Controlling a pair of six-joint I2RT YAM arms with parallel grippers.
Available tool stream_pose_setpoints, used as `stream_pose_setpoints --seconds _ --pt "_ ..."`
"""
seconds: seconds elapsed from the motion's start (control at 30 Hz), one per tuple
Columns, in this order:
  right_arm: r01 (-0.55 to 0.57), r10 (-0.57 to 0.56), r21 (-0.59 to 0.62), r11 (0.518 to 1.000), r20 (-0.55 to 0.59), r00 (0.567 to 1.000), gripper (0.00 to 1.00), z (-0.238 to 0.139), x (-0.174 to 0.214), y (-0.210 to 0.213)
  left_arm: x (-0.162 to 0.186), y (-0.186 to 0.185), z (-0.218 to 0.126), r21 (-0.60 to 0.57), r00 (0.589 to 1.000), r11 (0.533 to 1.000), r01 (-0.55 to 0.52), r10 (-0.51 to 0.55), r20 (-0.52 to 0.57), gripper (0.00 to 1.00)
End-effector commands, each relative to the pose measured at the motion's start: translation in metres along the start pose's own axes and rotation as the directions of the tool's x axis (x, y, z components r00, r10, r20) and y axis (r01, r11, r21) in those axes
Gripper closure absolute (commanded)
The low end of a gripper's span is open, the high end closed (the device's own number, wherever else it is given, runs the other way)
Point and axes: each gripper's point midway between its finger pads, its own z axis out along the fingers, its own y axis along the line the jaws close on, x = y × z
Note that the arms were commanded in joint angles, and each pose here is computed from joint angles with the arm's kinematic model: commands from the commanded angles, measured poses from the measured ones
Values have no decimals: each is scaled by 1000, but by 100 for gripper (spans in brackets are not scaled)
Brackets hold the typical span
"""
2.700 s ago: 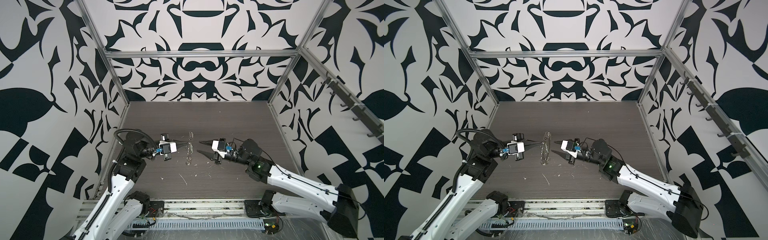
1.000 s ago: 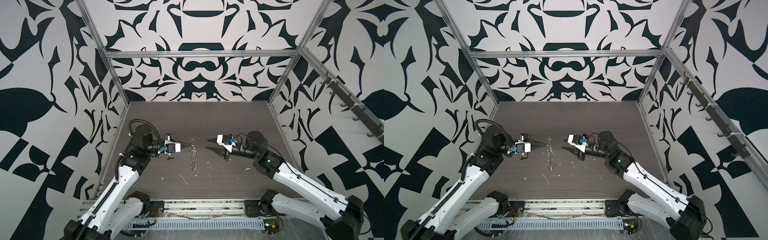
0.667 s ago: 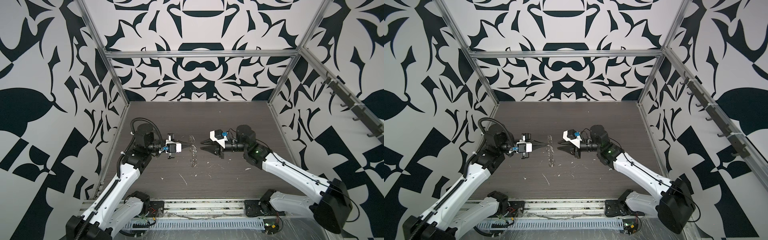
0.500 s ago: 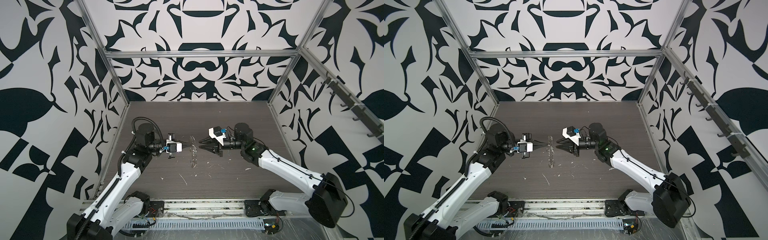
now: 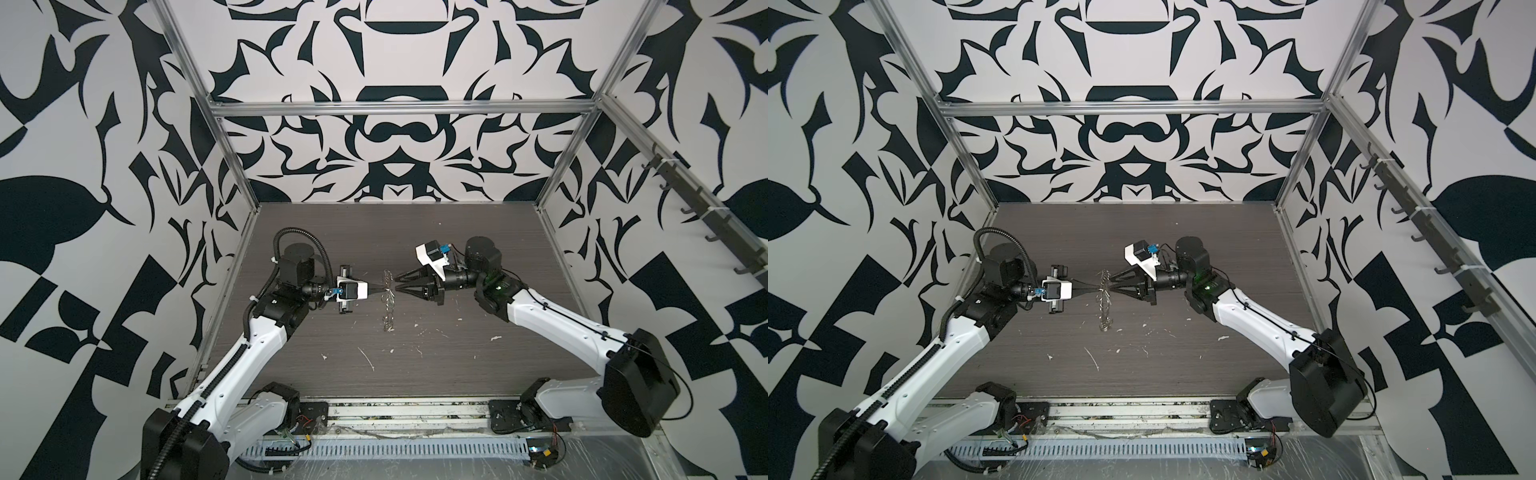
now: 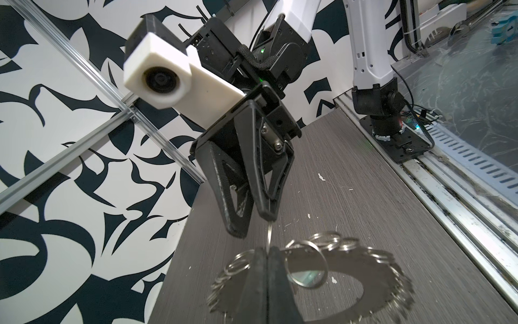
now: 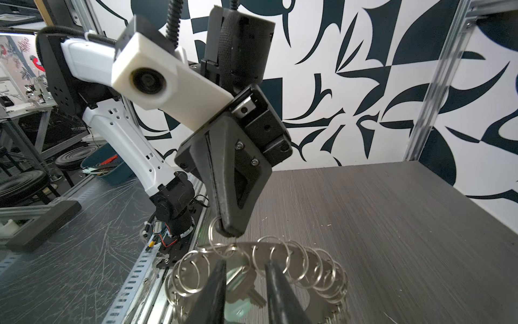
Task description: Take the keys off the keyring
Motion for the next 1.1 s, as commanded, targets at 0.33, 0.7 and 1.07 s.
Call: stream_pose_setpoints --seconds 0.33,0.7,1.07 --pt "29 -26 -53 998 65 998 70 3 -27 3 -12 4 -3 0 998 999 -50 50 35 100" --pt "16 -15 -18 1000 61 998 68 -2 -16 8 -12 7 -5 -8 998 999 -46 46 31 100" --pt "14 -13 -25 1000 55 998 68 6 -11 9 -11 7 -4 -7 999 999 -41 42 35 100"
